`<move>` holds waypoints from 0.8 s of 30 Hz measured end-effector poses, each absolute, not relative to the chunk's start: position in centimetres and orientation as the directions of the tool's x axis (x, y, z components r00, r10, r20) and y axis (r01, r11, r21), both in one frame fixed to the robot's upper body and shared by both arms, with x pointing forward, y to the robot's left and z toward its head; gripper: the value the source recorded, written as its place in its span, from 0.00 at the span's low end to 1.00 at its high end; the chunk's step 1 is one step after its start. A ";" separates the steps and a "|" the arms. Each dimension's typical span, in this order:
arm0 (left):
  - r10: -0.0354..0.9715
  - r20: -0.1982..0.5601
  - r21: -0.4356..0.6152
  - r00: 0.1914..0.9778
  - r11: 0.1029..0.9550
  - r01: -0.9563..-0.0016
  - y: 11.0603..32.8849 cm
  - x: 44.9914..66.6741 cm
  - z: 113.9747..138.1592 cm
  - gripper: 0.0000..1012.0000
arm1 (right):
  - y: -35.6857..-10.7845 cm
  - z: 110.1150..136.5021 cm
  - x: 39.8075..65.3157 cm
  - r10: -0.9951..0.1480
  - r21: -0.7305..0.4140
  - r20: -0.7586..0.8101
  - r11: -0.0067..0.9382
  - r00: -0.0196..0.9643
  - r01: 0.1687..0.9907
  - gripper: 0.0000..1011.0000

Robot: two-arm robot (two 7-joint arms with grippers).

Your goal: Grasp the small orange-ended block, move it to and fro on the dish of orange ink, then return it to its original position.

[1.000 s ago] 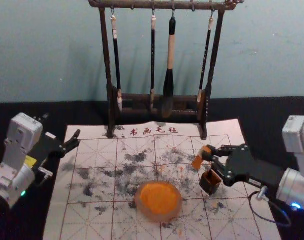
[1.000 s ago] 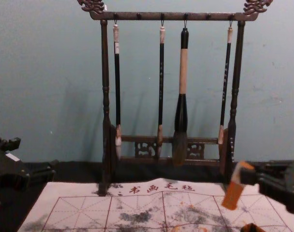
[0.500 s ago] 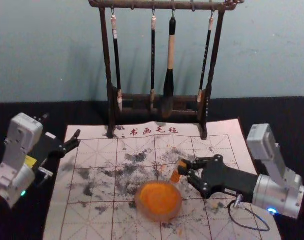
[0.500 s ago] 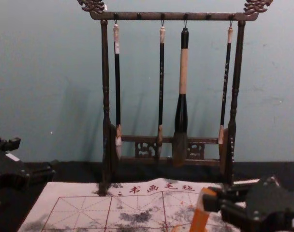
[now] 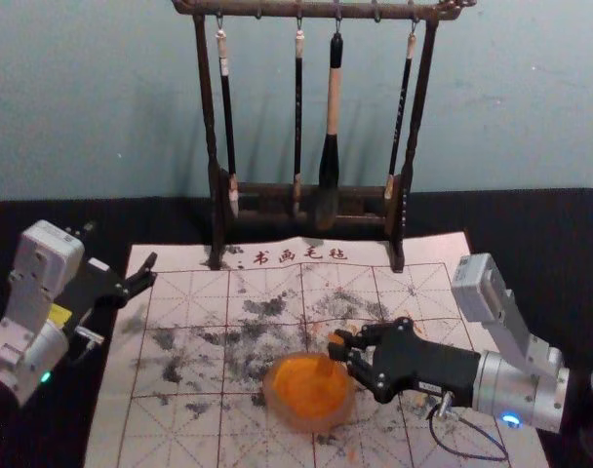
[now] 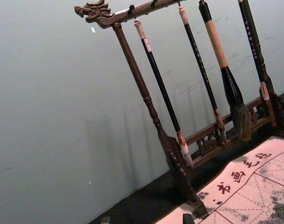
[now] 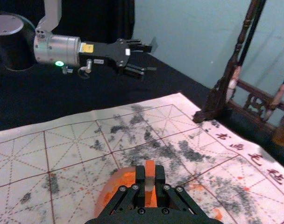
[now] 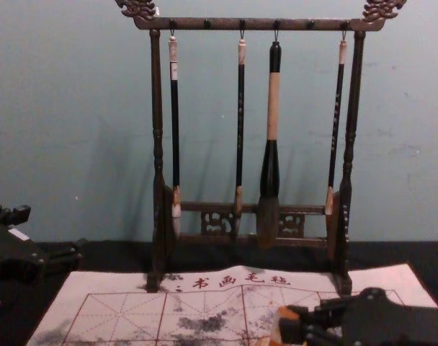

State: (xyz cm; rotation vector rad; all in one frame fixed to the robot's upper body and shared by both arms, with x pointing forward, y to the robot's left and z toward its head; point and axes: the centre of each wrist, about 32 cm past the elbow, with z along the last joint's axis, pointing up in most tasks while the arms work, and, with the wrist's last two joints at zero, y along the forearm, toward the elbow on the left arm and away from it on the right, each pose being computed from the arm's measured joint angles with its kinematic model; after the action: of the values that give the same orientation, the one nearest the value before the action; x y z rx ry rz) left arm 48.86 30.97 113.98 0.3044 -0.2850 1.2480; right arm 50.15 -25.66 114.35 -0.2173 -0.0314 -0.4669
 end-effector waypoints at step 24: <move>0.880 0.374 0.070 0.292 0.287 -0.955 31.0 48.9 114.0 0.99 | -23.8 113.9 49.5 -0.367 -0.246 0.094 0.892 0.925 0.379 0.09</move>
State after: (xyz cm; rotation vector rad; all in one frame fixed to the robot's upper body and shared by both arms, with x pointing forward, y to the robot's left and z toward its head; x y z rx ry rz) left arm 48.86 30.97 113.98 0.3044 -0.2850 1.2479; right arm 49.46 -23.82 113.87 -0.2644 -0.0455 -0.3873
